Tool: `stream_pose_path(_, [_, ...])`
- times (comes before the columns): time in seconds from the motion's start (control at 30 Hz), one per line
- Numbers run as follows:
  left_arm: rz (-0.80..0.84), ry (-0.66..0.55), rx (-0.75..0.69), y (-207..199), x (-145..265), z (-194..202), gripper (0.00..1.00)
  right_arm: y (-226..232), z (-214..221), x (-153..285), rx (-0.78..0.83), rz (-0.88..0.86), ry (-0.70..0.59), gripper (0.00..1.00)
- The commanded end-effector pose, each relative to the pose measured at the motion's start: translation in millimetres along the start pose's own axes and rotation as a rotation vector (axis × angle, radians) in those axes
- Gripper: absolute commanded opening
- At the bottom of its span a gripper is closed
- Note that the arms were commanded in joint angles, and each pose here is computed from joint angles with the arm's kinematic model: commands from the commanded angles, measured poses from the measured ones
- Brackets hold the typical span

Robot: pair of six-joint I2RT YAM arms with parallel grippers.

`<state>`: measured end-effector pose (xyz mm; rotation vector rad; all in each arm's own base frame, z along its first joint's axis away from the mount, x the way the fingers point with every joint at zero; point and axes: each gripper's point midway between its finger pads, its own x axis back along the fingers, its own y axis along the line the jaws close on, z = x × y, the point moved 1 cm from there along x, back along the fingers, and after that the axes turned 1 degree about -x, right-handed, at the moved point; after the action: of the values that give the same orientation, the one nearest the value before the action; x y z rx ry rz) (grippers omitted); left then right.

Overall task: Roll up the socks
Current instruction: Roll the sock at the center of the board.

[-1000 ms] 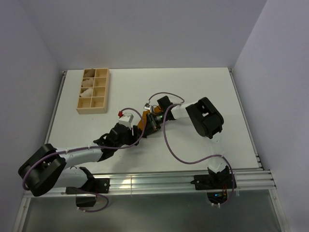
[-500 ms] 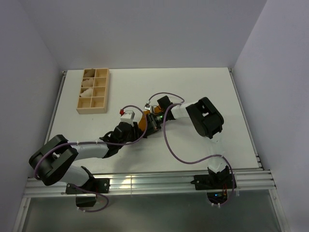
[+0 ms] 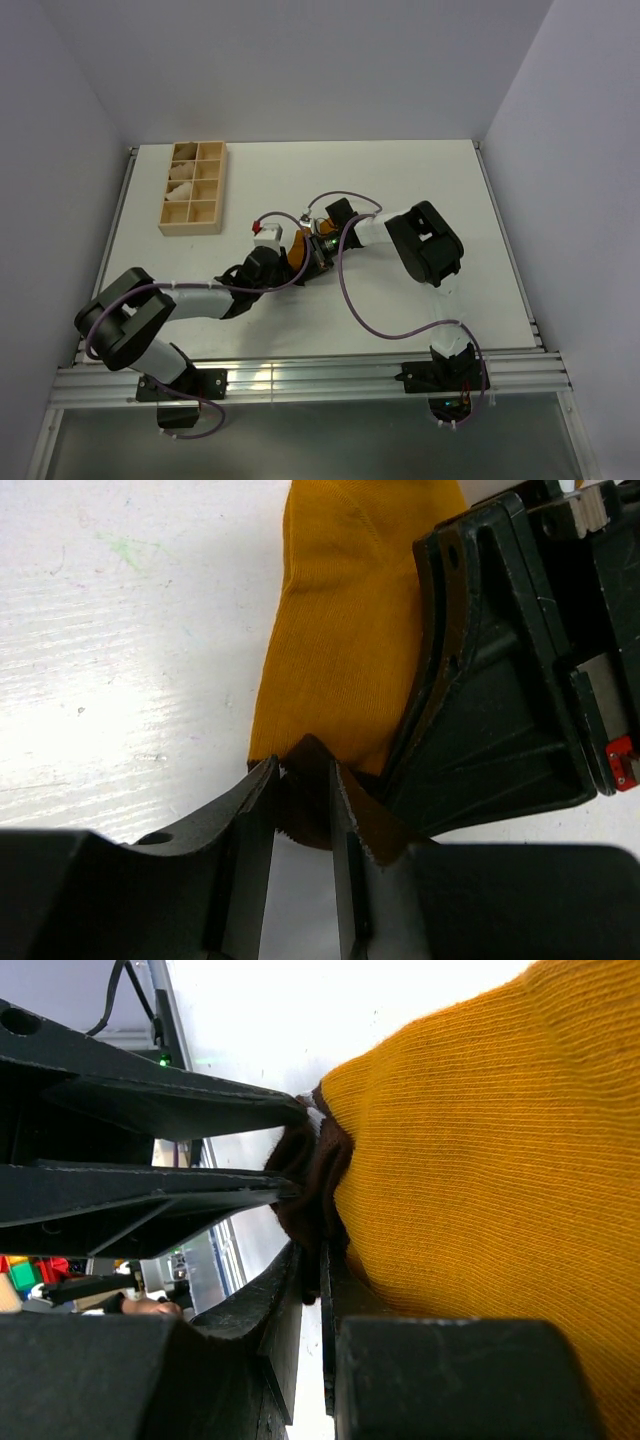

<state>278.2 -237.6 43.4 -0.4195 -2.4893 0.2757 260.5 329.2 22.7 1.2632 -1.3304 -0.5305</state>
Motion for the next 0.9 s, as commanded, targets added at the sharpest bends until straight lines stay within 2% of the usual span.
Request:
stream_pose_path(0.0, [0.001, -0.016, 0.031, -8, -6, -11, 0.33, -29, 6, -2, -0.033, 0.100, 0.006, 0.10])
stream_pose_path(0.2, [-0.057, 0.021, 0.040, 0, -12, -2, 0.17, -30, 5, -2, -0.035, 0.117, -0.005, 0.10])
stream_pose_path(0.33, [-0.105, 0.041, 0.050, 8, -14, 4, 0.00, -29, 2, 1, -0.024, 0.143, -0.024, 0.17])
stream_pose_path(0.47, [-0.142, 0.050, 0.058, 13, -17, 5, 0.00, -17, -9, 12, 0.032, 0.184, -0.098, 0.32])
stream_pose_path(0.5, [-0.143, 0.054, 0.059, 13, -17, 6, 0.00, -14, -11, 13, 0.052, 0.191, -0.116, 0.39])
stream_pose_path(0.63, [-0.143, 0.058, 0.060, 13, -18, 6, 0.00, -8, -10, 28, 0.079, 0.264, -0.174, 0.51])
stream_pose_path(0.67, [-0.140, 0.062, 0.057, 13, -18, 7, 0.00, -1, -21, 35, 0.123, 0.290, -0.225, 0.54])
stream_pose_path(0.8, [-0.135, 0.067, 0.056, 12, -19, 7, 0.00, 5, -26, 57, 0.194, 0.407, -0.342, 0.59])
stream_pose_path(0.83, [-0.132, 0.068, 0.055, 12, -19, 6, 0.00, 0, -15, 61, 0.187, 0.439, -0.355, 0.59])
stream_pose_path(0.87, [-0.130, 0.069, 0.054, 11, -19, 7, 0.00, 12, -20, 73, 0.227, 0.458, -0.416, 0.59])
